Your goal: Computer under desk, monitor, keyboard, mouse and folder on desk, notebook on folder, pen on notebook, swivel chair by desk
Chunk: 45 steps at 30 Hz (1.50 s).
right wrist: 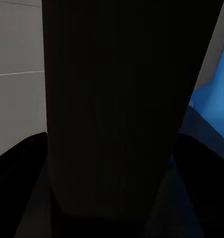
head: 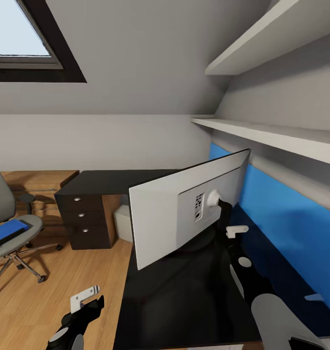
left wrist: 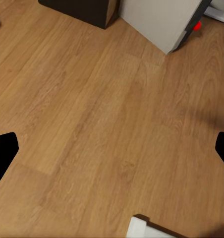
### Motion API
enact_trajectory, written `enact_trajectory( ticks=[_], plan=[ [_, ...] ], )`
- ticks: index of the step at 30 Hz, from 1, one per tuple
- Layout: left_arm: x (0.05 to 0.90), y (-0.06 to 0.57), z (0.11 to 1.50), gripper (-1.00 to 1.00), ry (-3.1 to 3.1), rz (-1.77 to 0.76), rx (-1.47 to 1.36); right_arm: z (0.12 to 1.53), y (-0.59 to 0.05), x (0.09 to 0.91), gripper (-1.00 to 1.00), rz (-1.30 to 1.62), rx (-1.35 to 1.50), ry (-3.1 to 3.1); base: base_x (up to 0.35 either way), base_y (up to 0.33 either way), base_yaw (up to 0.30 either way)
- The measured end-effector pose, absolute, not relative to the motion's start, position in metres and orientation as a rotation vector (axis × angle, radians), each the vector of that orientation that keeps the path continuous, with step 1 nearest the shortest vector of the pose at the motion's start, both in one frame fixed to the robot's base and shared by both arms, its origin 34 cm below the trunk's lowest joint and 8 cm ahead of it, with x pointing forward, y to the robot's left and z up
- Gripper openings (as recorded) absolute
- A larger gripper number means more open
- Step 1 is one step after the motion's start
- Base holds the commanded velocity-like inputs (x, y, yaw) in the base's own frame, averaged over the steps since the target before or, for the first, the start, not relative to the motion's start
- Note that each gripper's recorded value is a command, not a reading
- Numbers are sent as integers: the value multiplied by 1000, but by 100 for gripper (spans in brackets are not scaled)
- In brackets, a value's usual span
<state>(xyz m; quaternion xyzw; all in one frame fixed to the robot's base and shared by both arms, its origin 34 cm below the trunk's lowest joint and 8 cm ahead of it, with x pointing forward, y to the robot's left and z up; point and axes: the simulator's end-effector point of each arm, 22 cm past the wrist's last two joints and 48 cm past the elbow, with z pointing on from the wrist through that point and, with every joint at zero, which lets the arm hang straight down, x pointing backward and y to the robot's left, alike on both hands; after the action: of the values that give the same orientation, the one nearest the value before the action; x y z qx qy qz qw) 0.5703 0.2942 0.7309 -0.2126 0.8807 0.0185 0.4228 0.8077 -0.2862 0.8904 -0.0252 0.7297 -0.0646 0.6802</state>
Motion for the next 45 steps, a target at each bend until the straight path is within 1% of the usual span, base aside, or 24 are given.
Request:
enact_trajectory(
  ticks=[15, 22, 33, 45],
  plan=[
    [570, 294, 731, 100, 2205, 46, -532, 891, -289, 808, -100, -148, -57, 1638, 51, -2, 0],
    [570, 294, 731, 100, 2204, 46, -532, 891, -288, 808, -100, -148, -57, 1638, 104, -79, 0],
    [570, 294, 731, 100, 2205, 46, -532, 891, -289, 808, -100, -148, -56, 1638, 13, -7, 0],
    [570, 296, 732, 100, 2201, 50, -532, 891, -288, 807, -100, -146, -57, 1638, 103, 0, 0]
  ],
)
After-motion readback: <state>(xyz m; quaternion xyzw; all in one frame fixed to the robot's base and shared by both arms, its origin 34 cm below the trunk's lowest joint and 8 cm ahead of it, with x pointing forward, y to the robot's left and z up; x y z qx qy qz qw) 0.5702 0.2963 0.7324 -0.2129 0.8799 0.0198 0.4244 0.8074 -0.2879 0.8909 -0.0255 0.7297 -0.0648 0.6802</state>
